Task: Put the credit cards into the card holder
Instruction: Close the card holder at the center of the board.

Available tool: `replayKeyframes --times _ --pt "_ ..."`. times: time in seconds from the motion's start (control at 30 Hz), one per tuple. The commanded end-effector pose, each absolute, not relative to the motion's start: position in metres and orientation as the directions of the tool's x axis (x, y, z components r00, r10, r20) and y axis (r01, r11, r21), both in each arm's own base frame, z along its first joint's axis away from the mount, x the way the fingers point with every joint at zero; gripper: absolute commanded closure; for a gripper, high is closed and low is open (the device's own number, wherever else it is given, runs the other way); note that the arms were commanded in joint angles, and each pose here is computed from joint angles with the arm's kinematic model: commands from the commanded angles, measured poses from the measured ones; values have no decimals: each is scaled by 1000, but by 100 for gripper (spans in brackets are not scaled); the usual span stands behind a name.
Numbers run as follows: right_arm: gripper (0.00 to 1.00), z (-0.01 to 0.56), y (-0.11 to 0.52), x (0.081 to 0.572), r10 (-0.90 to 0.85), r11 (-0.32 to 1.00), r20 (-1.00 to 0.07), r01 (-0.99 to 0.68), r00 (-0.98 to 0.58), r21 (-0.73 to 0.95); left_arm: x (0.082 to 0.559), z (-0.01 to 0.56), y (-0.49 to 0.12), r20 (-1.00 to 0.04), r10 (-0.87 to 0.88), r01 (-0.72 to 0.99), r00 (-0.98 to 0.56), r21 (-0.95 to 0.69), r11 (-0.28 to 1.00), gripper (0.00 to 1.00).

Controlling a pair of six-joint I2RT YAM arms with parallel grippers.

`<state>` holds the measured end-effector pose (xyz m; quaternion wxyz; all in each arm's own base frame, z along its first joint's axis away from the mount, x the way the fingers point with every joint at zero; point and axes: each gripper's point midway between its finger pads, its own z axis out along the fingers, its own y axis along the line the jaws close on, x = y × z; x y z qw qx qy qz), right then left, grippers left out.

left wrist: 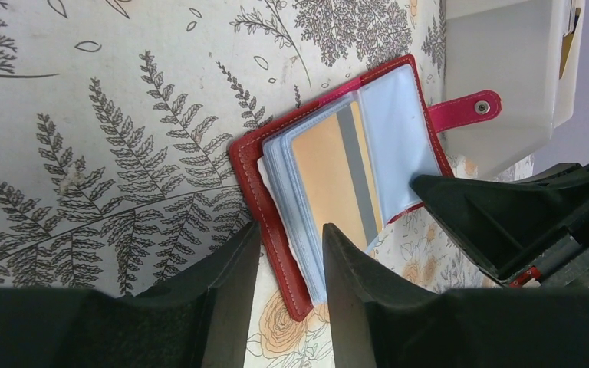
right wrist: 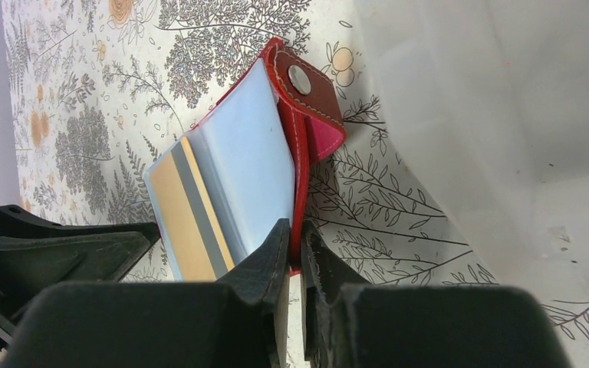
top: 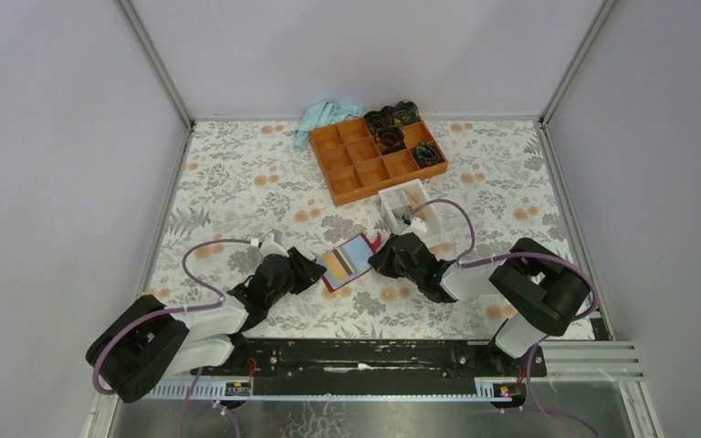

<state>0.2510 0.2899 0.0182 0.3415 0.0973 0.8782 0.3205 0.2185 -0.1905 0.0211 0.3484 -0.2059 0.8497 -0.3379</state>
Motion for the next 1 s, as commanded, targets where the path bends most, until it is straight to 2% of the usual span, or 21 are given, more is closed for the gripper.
replayKeyframes --times 0.0,0.43,0.7,0.97 --pt "94 43 300 262 422 746 -544 -63 -725 663 197 -2 -184 -423 -539 -154 -728 -665 730 55" --pt "94 45 306 264 441 727 -521 -49 -731 685 165 -19 -183 -357 -558 -197 -749 -684 703 52" --pt "94 39 309 258 429 731 -508 -43 -747 681 179 -20 -169 -436 -587 -226 -682 -637 737 48" --pt "95 25 307 250 399 757 -509 -40 -763 653 207 19 -170 -539 -633 -148 -555 -685 713 47"
